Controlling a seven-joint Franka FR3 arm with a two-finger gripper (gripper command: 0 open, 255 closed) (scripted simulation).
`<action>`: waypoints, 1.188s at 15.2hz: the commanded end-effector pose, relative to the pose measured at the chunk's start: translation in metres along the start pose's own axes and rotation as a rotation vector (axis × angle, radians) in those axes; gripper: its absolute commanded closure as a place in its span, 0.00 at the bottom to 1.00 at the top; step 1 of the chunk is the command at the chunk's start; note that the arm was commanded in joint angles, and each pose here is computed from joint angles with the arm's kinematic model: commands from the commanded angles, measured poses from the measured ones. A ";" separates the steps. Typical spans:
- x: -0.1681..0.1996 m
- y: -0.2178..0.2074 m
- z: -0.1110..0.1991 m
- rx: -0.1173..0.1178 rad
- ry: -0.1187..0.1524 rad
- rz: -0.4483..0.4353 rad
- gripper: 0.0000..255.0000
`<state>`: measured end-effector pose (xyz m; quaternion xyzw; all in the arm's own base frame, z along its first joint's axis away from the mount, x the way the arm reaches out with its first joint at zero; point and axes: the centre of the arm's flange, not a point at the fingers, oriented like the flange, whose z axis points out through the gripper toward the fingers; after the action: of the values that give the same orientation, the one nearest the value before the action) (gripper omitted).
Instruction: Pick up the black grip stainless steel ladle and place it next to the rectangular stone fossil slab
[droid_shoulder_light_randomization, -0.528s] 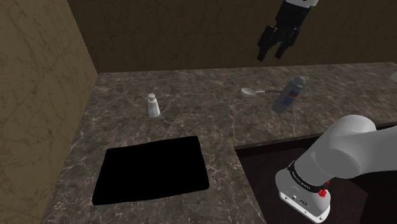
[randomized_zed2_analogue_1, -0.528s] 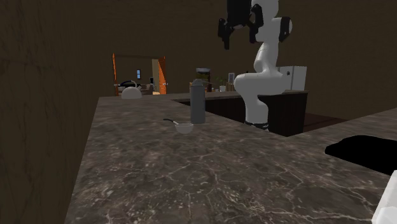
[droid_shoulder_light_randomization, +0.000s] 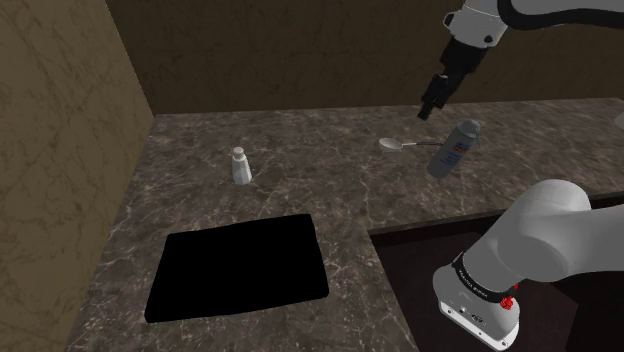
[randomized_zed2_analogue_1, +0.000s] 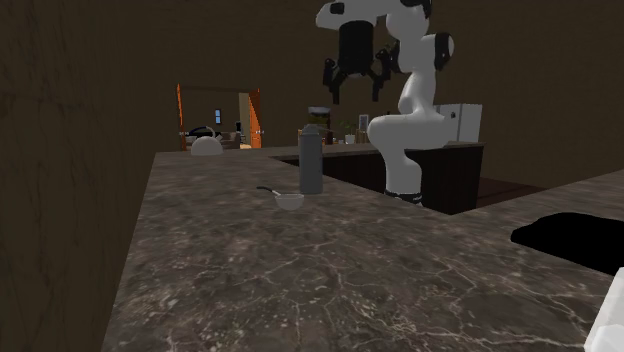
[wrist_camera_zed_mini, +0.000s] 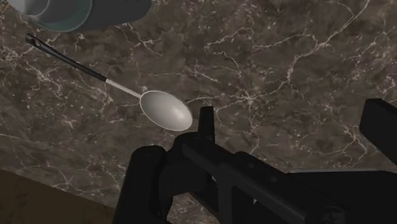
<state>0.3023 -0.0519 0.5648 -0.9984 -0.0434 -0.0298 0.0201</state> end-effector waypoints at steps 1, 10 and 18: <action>-0.005 0.016 0.018 -0.010 0.000 -0.103 0.00; -0.007 0.098 0.097 -0.051 0.003 -0.523 0.00; 0.020 0.169 0.165 -0.087 0.006 -0.897 0.00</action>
<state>0.3374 -0.2036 0.4046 -0.8935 -0.4461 -0.0401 -0.0316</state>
